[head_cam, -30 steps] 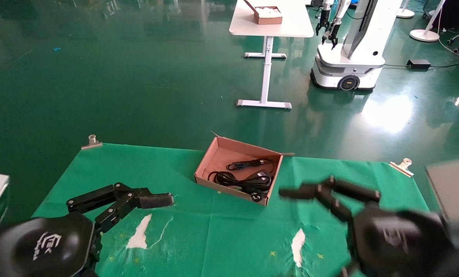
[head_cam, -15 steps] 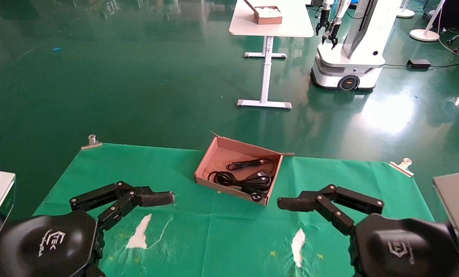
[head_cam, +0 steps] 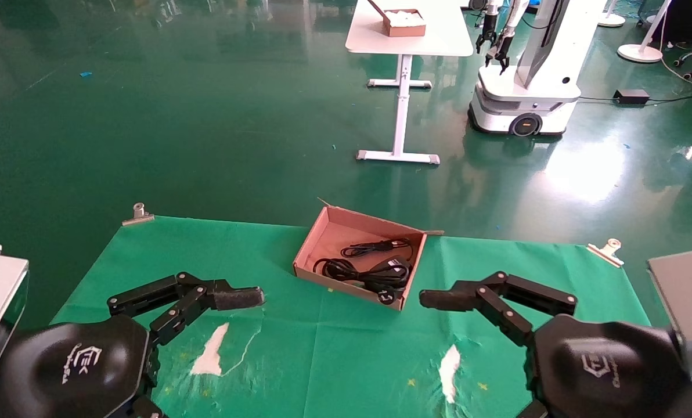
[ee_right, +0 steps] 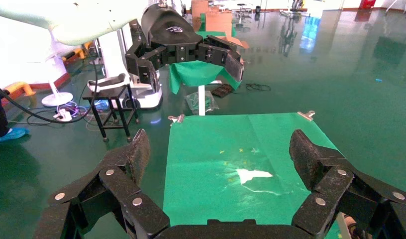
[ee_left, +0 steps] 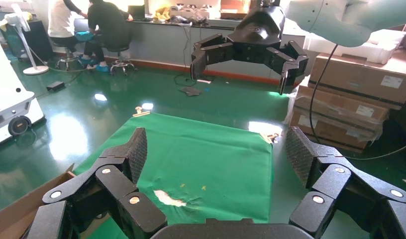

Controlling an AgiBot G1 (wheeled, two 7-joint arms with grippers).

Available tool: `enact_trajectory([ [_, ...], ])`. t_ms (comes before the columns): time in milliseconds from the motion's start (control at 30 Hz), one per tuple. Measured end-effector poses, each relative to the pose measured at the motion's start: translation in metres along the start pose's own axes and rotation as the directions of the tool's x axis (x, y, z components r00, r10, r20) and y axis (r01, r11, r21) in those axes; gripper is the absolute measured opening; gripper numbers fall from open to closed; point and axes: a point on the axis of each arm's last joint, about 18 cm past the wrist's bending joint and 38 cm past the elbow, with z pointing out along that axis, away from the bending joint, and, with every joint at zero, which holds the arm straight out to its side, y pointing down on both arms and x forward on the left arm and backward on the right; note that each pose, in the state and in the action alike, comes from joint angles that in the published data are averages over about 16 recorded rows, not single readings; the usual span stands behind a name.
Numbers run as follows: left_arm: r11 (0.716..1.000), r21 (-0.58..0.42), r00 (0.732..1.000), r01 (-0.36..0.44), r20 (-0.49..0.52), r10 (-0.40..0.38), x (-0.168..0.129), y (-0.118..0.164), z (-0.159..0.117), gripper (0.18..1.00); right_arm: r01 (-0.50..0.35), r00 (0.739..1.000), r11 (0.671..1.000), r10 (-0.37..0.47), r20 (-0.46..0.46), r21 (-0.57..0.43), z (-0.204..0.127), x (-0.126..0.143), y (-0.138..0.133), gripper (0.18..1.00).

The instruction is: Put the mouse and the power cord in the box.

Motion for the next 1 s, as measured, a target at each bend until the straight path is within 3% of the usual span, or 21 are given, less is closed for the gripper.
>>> enact_trajectory([
  [1000, 1.0, -0.001, 1.0, 0.0, 0.002, 0.0, -0.0008, 0.0006, 0.0005, 1.001, 0.002, 1.0, 1.0, -0.002, -0.007, 0.0, 0.0001, 0.0022, 0.0004, 1.001],
])
